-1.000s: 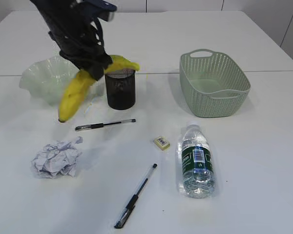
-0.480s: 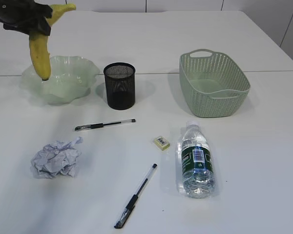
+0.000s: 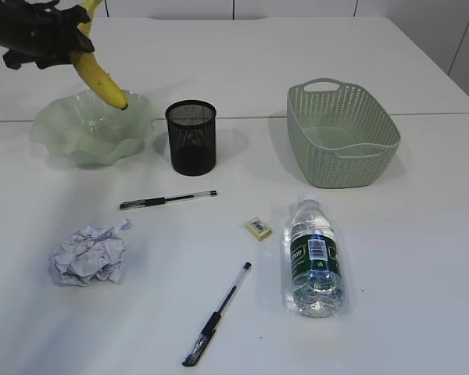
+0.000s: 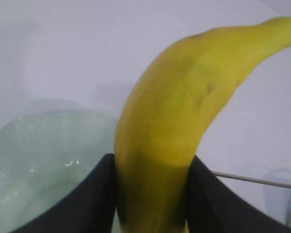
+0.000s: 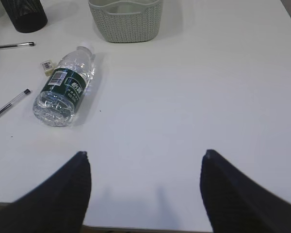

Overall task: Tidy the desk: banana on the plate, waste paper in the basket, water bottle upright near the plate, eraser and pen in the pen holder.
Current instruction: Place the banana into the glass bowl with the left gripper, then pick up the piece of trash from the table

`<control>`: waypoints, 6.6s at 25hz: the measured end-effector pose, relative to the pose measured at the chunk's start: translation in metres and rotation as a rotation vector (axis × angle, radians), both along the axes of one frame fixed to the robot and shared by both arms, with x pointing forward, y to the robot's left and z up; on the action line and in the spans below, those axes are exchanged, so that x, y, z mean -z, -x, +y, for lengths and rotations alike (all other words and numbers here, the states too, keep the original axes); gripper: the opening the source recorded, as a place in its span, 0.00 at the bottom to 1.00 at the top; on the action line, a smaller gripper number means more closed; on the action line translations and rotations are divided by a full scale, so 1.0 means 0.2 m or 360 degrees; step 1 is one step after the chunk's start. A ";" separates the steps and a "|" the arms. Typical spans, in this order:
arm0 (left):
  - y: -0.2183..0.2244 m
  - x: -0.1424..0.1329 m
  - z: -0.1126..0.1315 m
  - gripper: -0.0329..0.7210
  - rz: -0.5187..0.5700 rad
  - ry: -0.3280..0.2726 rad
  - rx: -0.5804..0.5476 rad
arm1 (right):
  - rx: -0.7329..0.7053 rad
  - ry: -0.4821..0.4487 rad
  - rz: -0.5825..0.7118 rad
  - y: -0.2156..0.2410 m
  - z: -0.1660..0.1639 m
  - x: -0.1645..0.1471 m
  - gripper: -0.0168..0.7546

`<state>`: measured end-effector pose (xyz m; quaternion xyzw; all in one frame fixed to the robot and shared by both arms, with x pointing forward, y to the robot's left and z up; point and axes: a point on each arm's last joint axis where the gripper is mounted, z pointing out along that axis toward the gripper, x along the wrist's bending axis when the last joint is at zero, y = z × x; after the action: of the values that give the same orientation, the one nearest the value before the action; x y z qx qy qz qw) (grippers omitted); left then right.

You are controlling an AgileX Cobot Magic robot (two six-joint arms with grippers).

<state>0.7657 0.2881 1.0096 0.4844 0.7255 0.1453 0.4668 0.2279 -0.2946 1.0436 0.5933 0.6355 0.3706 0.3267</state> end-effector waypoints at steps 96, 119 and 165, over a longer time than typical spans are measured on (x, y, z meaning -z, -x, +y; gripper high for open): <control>0.96 -0.40 0.02 0.56 0.0630 -0.0591 0.0474 | -0.0007 -0.0011 -0.0003 0.00 0.00 0.00 0.70; 1.38 -0.22 -0.27 0.65 0.0543 -0.0794 0.0962 | -0.0007 -0.0011 -0.0003 0.00 0.00 0.00 0.70; 1.07 0.38 -0.30 0.66 0.0623 -0.1031 0.1528 | -0.0543 -0.0035 0.0060 -0.69 0.16 -0.54 0.70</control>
<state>0.5508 0.2281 0.9341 0.8923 0.4175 0.0401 0.1671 0.3668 -0.2624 1.1525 0.4871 0.7290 0.4164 0.2404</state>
